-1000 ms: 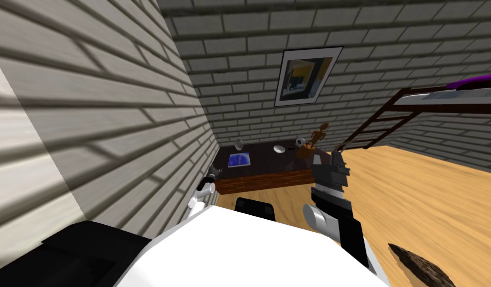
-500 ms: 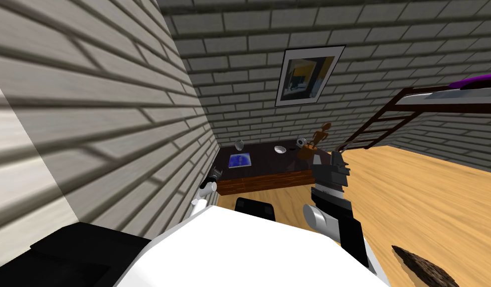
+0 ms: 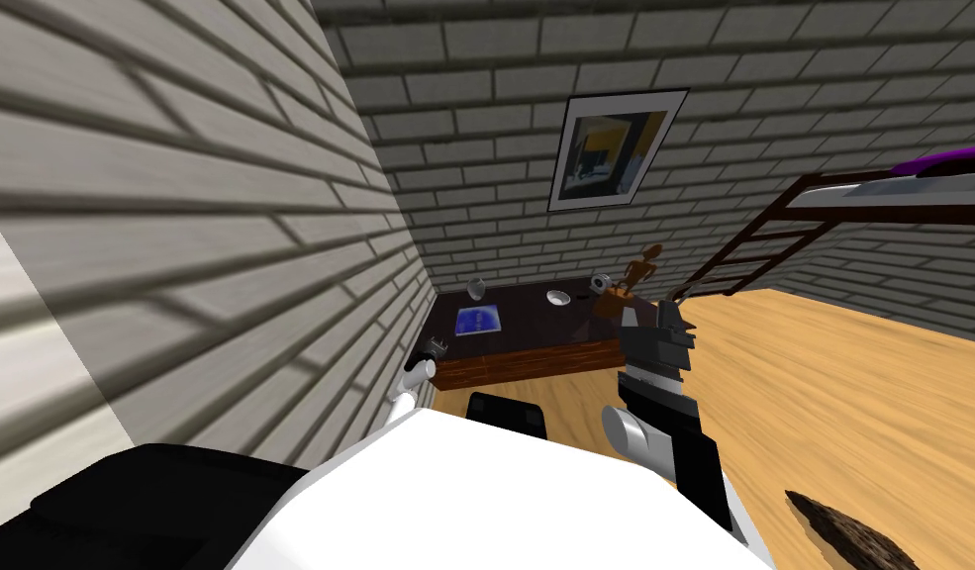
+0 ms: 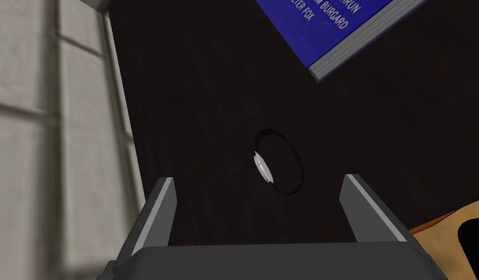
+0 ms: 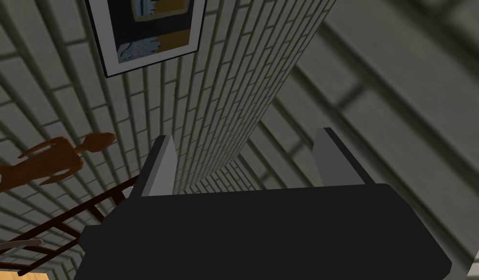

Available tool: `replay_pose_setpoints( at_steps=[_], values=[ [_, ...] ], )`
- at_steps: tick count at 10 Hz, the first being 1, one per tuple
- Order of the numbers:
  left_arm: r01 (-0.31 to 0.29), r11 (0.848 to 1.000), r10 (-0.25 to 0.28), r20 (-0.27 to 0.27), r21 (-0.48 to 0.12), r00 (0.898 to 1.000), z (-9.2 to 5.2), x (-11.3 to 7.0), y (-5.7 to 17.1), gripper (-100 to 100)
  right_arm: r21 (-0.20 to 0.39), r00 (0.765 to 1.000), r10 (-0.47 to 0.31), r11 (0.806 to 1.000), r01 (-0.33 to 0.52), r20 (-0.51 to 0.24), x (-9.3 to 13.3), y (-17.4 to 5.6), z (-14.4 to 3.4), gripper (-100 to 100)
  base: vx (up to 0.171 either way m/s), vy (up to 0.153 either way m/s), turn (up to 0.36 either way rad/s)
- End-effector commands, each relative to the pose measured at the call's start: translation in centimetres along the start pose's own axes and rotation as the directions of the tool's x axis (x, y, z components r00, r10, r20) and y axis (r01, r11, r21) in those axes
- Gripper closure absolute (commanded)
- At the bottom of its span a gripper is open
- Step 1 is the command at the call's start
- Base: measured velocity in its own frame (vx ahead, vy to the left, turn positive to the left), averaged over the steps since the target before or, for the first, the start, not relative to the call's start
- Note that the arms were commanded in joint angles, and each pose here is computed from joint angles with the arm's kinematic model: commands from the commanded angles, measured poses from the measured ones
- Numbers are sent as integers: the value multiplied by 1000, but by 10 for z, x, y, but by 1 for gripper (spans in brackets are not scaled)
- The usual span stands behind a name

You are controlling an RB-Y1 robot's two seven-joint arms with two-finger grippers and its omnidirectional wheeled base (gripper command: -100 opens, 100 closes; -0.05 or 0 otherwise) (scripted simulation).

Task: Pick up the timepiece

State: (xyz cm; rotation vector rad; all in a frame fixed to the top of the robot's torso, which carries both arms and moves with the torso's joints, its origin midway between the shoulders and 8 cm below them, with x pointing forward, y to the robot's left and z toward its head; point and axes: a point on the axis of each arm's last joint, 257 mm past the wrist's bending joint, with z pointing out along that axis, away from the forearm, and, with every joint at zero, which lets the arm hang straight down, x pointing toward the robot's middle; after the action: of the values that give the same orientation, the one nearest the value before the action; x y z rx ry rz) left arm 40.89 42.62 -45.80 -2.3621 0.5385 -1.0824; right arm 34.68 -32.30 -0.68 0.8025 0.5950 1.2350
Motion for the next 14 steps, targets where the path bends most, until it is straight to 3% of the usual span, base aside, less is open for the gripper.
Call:
replay_pose_setpoints(
  at_steps=[1,3,6,7,13,14],
  values=[
    [24,999,-23,14,-26,1000,4,-4,7,-100,0,1000,0,1000,0,0,0,0,0,0,19,43,-7],
    [86,992,-81,53,-93,995,11,-11,30,-100,0,1000,0,1000,0,0,0,0,0,0,15,47,-11],
    [139,980,-127,92,-145,988,15,-16,48,-100,0,1000,0,1000,0,0,0,0,0,0,24,43,-10],
    [140,979,-127,93,-146,987,15,-17,49,-100,0,1000,0,1000,0,0,0,0,0,0,16,50,-7],
    [243,943,-199,199,-228,960,19,-38,76,-100,0,1000,0,1000,0,0,0,0,0,0,29,50,-6],
    [232,947,-193,186,-222,963,19,-35,74,-100,0,1000,0,1000,0,0,0,0,0,0,13,27,-2]
  ],
)
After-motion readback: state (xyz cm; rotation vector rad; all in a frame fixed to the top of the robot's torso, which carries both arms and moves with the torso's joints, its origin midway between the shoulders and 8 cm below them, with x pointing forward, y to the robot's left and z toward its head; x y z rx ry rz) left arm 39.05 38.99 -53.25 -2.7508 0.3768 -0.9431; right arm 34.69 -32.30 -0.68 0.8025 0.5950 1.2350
